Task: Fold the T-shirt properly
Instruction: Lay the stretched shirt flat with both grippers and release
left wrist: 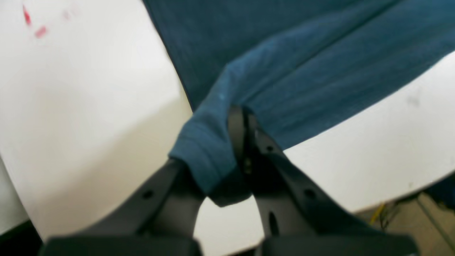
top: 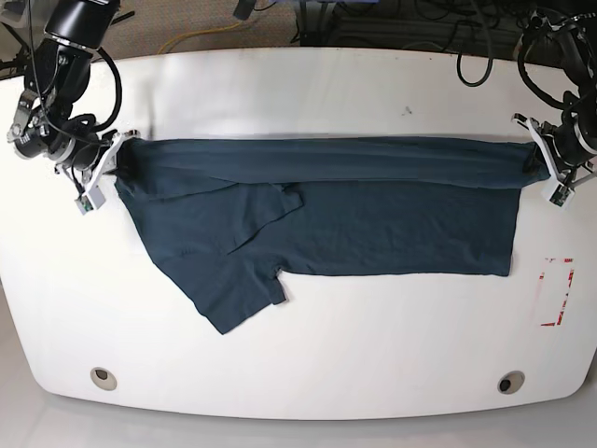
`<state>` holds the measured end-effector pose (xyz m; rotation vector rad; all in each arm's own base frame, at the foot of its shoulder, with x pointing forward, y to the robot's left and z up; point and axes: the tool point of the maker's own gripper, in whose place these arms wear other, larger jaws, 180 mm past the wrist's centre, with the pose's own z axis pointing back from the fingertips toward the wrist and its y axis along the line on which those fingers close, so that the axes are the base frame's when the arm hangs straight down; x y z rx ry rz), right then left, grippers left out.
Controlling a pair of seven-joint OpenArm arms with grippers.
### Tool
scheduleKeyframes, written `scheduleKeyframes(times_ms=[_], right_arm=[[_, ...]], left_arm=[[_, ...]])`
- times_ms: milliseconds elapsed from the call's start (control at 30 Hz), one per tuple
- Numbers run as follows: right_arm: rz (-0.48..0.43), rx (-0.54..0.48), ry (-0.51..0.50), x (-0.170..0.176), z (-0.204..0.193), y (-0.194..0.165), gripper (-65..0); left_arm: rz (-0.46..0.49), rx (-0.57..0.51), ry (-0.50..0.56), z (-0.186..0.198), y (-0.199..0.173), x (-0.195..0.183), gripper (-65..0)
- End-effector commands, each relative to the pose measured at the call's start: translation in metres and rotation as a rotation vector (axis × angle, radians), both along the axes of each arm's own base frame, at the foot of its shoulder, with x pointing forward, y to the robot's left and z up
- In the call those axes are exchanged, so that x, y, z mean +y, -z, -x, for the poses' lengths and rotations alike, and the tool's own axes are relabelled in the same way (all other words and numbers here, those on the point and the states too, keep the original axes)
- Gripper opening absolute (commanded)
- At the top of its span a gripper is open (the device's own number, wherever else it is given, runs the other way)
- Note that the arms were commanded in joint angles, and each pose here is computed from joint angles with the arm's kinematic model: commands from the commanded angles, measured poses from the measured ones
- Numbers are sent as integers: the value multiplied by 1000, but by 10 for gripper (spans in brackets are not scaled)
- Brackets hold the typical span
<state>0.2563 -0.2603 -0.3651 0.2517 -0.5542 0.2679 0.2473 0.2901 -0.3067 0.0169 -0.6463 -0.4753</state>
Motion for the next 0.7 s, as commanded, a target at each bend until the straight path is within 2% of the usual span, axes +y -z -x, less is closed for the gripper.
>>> scheduleKeyframes(times_ms=[0,67,133,167,200,300,400,600,667], right_arm=[[22,-36,5,-8,3,-11,-629],[32,-23,5,-8,14,-8,-555],[30,-17,10,-4,24,-7,-468],[32,-15,20,-4,31,-6,-400],[34,-11,29,-5,35,-6,-354],[48,41,55,-12,52,0,-211],[50,76,87,-16,67,4,-146],[127,20,66,-16,75,-21,-147],[124,13,58,-13,75,-23,-147]], left_arm=[[-32,-16,4,-2,-9,10,-639],[-39,6,-1,2,-5,14,-583],[-46,34,-6,8,0,20,-475],[-46,46,-11,10,3,23,-393],[-46,55,-14,11,5,25,-338],[-39,77,-28,14,11,29,-203],[-39,101,-33,20,16,32,-186],[-56,87,-10,20,9,28,-185],[-66,65,4,17,3,25,-185]])
